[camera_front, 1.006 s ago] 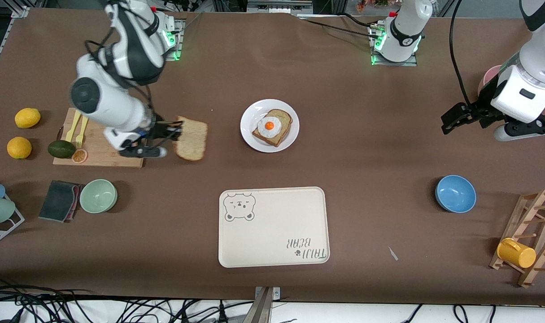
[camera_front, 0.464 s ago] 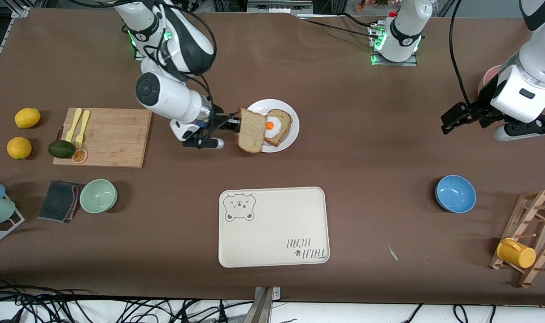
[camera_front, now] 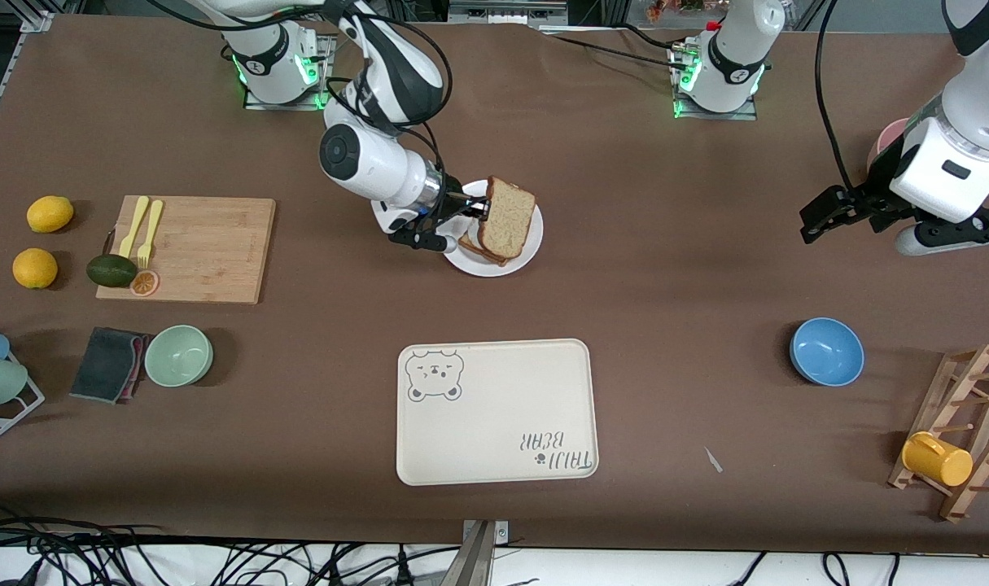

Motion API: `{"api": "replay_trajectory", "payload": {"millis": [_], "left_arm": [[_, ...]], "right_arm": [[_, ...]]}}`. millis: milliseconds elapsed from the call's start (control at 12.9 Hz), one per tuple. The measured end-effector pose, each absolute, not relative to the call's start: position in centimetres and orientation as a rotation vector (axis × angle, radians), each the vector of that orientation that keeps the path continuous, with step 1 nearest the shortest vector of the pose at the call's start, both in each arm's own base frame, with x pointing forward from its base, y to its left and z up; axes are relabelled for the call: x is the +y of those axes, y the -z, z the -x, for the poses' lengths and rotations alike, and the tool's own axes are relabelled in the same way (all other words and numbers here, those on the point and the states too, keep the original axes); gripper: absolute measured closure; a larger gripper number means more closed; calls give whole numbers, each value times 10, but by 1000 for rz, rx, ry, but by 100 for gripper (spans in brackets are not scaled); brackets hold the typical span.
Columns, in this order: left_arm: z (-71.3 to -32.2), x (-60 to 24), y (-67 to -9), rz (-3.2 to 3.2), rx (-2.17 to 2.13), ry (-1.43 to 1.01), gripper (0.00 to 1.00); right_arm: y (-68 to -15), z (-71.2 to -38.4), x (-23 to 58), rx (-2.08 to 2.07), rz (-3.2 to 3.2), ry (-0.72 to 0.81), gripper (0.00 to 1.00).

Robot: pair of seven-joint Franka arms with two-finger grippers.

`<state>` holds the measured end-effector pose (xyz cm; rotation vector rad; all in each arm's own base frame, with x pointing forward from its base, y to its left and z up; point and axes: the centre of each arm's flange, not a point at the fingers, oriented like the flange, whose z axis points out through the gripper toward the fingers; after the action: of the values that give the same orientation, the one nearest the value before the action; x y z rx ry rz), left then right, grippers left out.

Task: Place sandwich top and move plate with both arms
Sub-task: 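Lay the bread slice on top of the egg toast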

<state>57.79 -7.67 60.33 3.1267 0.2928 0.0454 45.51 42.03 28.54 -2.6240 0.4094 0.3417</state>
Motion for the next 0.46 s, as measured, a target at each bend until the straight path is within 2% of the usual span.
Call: {"api": "replay_trajectory", "payload": {"millis": [464], "left_arm": [[-578,-77,-603,-3127,291,-45,0]], "right_arm": [[-263,-448,412,396,2647,-368,98]]}}
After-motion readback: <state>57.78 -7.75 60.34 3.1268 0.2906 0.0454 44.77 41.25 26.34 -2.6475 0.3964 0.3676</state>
